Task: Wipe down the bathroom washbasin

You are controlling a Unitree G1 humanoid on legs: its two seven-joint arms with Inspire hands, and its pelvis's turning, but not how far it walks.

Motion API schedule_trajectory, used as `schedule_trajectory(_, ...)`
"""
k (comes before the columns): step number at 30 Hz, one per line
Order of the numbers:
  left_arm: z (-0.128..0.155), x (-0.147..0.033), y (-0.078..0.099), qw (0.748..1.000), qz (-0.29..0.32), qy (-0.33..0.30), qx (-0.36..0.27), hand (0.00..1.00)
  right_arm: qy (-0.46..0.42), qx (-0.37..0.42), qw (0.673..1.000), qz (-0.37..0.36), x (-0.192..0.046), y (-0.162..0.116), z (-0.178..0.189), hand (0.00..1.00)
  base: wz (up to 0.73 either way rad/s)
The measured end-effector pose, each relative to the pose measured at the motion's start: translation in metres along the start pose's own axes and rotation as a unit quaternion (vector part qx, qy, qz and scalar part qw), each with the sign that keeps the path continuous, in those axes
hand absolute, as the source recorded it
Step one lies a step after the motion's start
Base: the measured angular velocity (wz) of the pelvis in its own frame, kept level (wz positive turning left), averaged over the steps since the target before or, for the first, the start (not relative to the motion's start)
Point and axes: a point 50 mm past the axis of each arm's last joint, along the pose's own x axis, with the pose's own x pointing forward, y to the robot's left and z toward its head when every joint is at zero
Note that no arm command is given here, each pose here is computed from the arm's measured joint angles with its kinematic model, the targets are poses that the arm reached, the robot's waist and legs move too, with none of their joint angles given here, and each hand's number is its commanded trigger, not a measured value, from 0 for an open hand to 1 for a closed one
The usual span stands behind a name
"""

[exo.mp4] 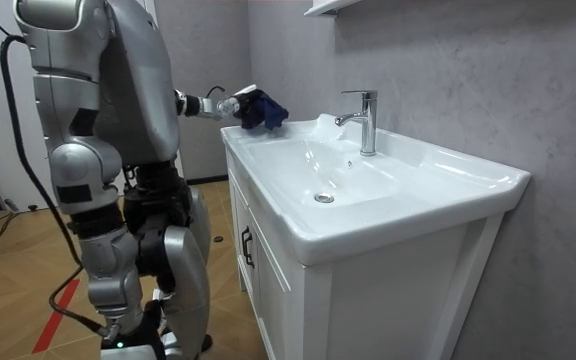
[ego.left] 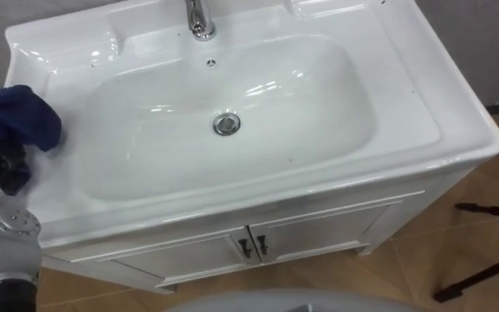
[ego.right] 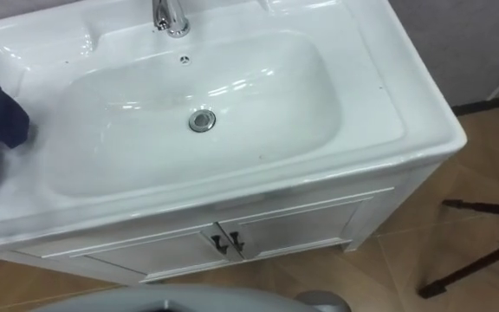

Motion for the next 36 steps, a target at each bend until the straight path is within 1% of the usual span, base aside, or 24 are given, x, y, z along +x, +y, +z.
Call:
schedule_trajectory(9, -0.0011, 0.0003, 0.0007, 1.0, 0.003, 0.003, -0.001, 1.0, 0.0, -0.003, 1.0, -0.001, 0.0, -0.0002, 0.0001, 0.0, 0.06)
schedule_trajectory(14, -0.0019, 0.0001, 0.0003, 1.0, 0.001, 0.012, -0.016, 1.0, -0.001, -0.003, 1.0, -0.001, 0.0, -0.0002, 0.001, 0.0, 0.0)
schedule_trajectory(20, -0.0014, -0.0001, 0.0001, 1.0, 0.003, 0.011, -0.017, 1.0, -0.003, 0.001, 1.0, 0.0, 0.0, 0.0002, 0.0024, 0.0, 0.01)
schedule_trajectory(30, -0.0003, -0.0002, 0.0028, 0.999, 0.03, 0.005, -0.018, 1.0, -0.01, -0.004, 1.0, 0.0, 0.0001, 0.0002, 0.0028, 0.0, 0.0)
schedule_trajectory(34, 0.0022, -0.0009, 0.0019, 0.999, 0.03, -0.001, -0.02, 1.0, -0.01, -0.003, 1.0, 0.006, 0.0, 0.0005, 0.0026, 0.0, 0.0)
schedule_trajectory(36, 0.0058, -0.0029, -0.0014, 0.999, 0.023, -0.011, -0.019, 1.0, -0.008, -0.004, 1.0, 0.007, 0.0, 0.0005, 0.002, 0.0, 0.0)
